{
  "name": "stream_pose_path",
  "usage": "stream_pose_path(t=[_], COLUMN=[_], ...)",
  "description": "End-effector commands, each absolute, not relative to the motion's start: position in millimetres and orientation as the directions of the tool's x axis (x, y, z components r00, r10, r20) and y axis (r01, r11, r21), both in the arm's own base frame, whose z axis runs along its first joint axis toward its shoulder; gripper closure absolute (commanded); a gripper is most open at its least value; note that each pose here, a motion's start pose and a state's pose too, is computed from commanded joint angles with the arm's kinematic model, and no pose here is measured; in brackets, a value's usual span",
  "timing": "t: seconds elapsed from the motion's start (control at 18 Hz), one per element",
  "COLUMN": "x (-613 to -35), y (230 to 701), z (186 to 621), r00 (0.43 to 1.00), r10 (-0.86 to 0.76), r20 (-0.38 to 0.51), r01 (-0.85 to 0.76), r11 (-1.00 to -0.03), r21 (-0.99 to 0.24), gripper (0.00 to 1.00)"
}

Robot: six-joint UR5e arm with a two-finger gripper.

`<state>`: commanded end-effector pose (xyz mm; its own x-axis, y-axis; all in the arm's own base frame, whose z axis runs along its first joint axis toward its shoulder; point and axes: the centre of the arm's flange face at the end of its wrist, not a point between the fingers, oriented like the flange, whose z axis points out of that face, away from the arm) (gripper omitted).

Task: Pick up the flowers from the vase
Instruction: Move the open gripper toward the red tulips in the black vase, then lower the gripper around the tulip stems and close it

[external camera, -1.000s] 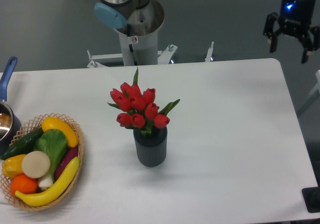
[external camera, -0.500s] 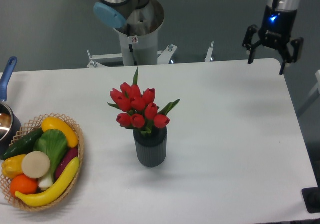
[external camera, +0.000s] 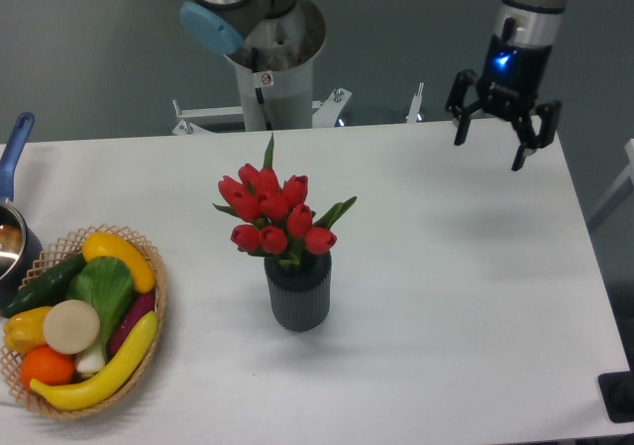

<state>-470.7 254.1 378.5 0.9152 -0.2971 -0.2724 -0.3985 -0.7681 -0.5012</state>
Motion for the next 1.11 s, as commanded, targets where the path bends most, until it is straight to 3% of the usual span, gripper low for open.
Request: stream_pose_path(t=[0.22,0.56,0.78,1.11], x=[-448,-422,-408,-381], y=[277,324,347,380], z=[358,344,338,323], r00=[0.927,0.937,0.938,0.919], r10=[-0.295,-0.32,-0.331,-0.391], r20=[-0.232,-0.143,-0.1,-0.05], r01=[-0.373,-0.314,-0.257,-0.232], r11=[-0.666,-0.585,-0.474,-0.435], r21=[-0.646,-0.748,-0.842,-0.87], gripper=[0.0,0.0,0.0,0.0])
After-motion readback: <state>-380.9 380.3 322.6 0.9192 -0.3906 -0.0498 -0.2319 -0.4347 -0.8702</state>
